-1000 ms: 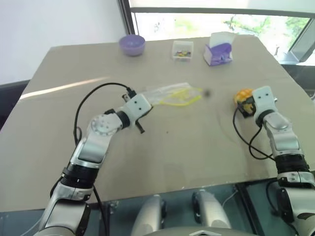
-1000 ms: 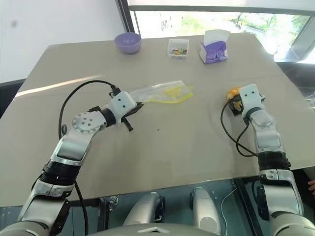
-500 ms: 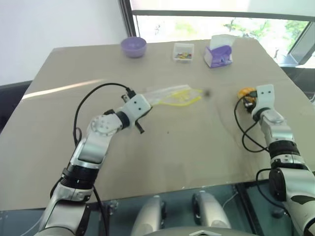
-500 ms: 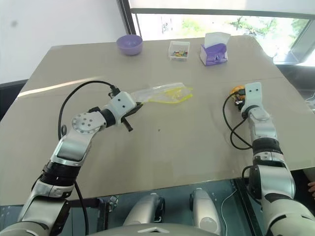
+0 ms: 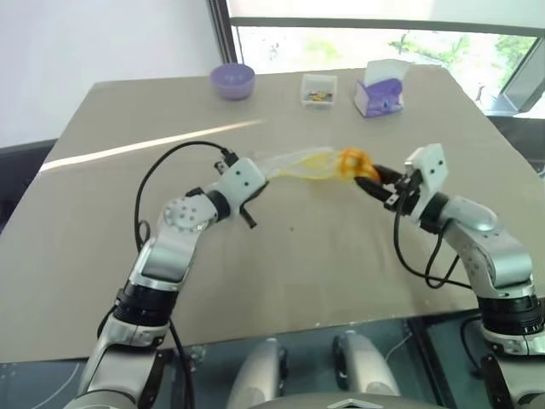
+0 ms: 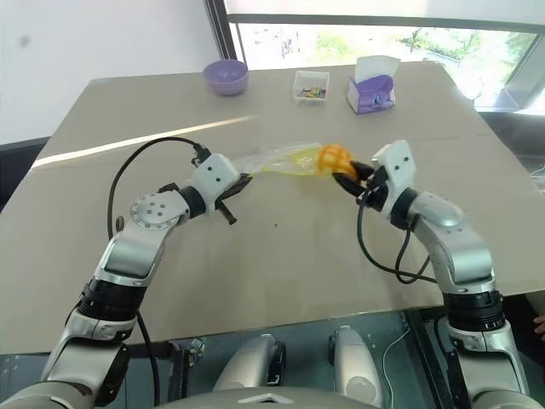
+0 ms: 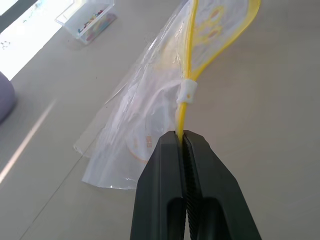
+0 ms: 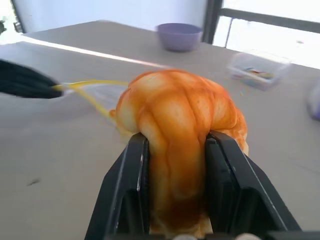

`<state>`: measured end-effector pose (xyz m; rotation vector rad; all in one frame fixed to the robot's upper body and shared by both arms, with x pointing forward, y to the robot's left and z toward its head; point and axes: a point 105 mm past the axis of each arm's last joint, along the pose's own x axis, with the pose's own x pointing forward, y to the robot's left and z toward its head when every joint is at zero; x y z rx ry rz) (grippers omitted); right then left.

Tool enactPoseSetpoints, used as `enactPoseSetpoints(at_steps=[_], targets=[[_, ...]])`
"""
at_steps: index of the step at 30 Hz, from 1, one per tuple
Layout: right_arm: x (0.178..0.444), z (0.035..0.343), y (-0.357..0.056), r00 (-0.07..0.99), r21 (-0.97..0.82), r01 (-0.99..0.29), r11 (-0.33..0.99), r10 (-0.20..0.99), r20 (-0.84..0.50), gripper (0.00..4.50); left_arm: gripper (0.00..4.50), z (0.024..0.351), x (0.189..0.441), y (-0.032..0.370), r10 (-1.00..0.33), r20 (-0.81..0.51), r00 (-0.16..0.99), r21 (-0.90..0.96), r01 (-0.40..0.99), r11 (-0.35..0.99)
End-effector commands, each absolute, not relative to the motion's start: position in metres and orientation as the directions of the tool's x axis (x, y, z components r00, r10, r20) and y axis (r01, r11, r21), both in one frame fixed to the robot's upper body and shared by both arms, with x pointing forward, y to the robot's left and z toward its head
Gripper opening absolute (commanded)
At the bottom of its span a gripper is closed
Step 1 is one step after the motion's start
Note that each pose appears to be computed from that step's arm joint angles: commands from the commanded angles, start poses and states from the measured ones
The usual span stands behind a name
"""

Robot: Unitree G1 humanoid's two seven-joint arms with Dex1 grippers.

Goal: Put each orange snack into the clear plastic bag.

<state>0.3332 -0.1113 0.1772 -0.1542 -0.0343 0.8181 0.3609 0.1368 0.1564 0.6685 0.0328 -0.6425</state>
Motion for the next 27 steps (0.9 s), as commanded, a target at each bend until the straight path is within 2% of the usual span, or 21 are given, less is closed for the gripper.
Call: enactPoseSetpoints(at_steps=[1, 16, 27], targets=[[0.329, 0.193, -0.09, 0.629, -0.181, -0.764, 0.619, 0.777, 0.002, 1.46, 0.0, 0.172, 0.362, 0.131, -0.569, -0.179, 0.803, 0.592, 0.55, 0.589], [0.365, 0.173, -0.067, 0.641, -0.239, -0.762, 0.602, 0.755, -0.142, 1.46, 0.0, 0.168, 0.34, 0.115, -0.673, -0.166, 0.721, 0.69, 0.572, 0.443], [0.351, 0.168, -0.078, 0.597, -0.248, -0.797, 0.551, 0.779, -0.19, 1.46, 0.0, 0.171, 0.347, 0.126, -0.63, -0.154, 0.761, 0.665, 0.552, 0.503]])
